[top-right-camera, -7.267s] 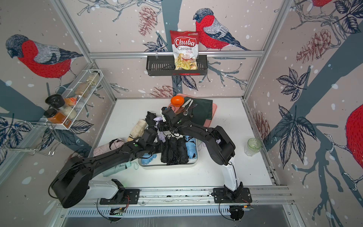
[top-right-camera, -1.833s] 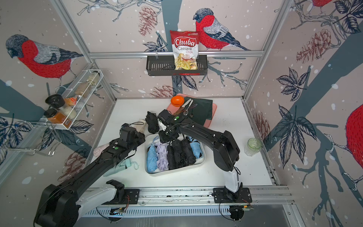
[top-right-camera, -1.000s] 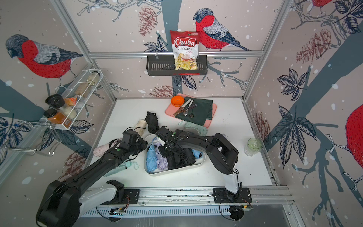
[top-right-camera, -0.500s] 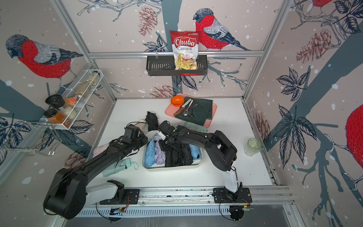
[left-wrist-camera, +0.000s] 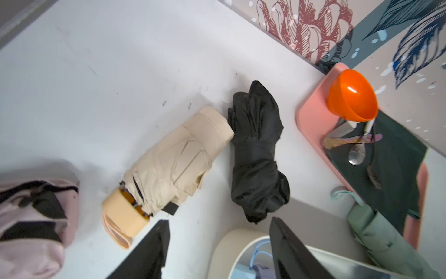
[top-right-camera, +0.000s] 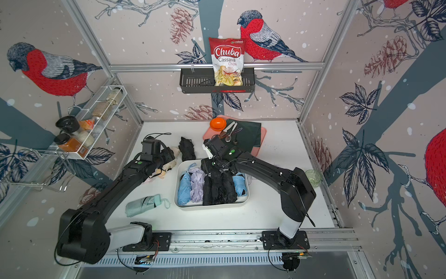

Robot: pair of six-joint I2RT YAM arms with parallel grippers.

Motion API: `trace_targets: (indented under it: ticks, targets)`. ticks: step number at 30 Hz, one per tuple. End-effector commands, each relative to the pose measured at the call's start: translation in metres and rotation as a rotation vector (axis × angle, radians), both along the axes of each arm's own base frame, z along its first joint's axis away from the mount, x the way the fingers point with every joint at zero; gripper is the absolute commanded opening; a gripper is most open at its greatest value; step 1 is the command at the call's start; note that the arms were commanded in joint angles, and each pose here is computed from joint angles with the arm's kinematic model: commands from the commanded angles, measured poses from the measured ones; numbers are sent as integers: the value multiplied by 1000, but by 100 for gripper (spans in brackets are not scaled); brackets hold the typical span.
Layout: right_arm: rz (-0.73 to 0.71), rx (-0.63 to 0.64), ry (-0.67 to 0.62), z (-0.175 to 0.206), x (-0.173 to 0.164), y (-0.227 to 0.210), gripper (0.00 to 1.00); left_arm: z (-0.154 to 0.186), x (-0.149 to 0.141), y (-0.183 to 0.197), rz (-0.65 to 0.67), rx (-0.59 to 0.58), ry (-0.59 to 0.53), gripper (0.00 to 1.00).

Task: Put the umbrella into the storage box
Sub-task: Pick up the umbrella from the center of the board.

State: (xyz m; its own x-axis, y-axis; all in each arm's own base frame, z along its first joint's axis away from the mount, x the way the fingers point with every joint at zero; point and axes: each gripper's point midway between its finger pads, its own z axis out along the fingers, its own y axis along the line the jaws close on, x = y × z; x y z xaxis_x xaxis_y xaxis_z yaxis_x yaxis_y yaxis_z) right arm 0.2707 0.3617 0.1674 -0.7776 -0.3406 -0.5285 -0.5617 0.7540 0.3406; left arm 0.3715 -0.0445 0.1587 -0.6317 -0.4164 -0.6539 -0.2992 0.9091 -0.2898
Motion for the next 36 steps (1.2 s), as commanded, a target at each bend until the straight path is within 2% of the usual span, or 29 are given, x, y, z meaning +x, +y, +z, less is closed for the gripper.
trace_targets:
  ticks: [1,4,7,12,15,20,26,28,31,32,36]
  targets:
    - [-88,59,-59,17,21,-19,64,-10,10,18,-54,201,87,70]
    - [-171,75,-112,28,36,-45,70,-22,28,22,-107,257,171,70]
    - [-242,78,-155,37,44,-69,79,-39,43,20,-166,261,242,71]
    - [-352,70,-196,41,53,-107,93,-78,51,17,-248,289,395,75]
    - [-388,81,-210,44,54,-120,99,-90,55,11,-293,279,414,81]
    - [-406,96,-227,48,55,-126,99,-104,59,19,-282,307,475,96]
    - [-418,93,-224,46,58,-128,99,-125,65,20,-285,297,531,97]
    - [-426,92,-225,45,58,-130,99,-132,64,22,-277,292,547,95]
    - [-440,86,-231,45,60,-134,99,-134,65,23,-265,286,551,82]
    - [-445,84,-231,45,61,-135,99,-133,65,23,-260,284,546,75]
    - [-469,59,-247,44,64,-143,99,-120,66,24,-232,276,510,57]
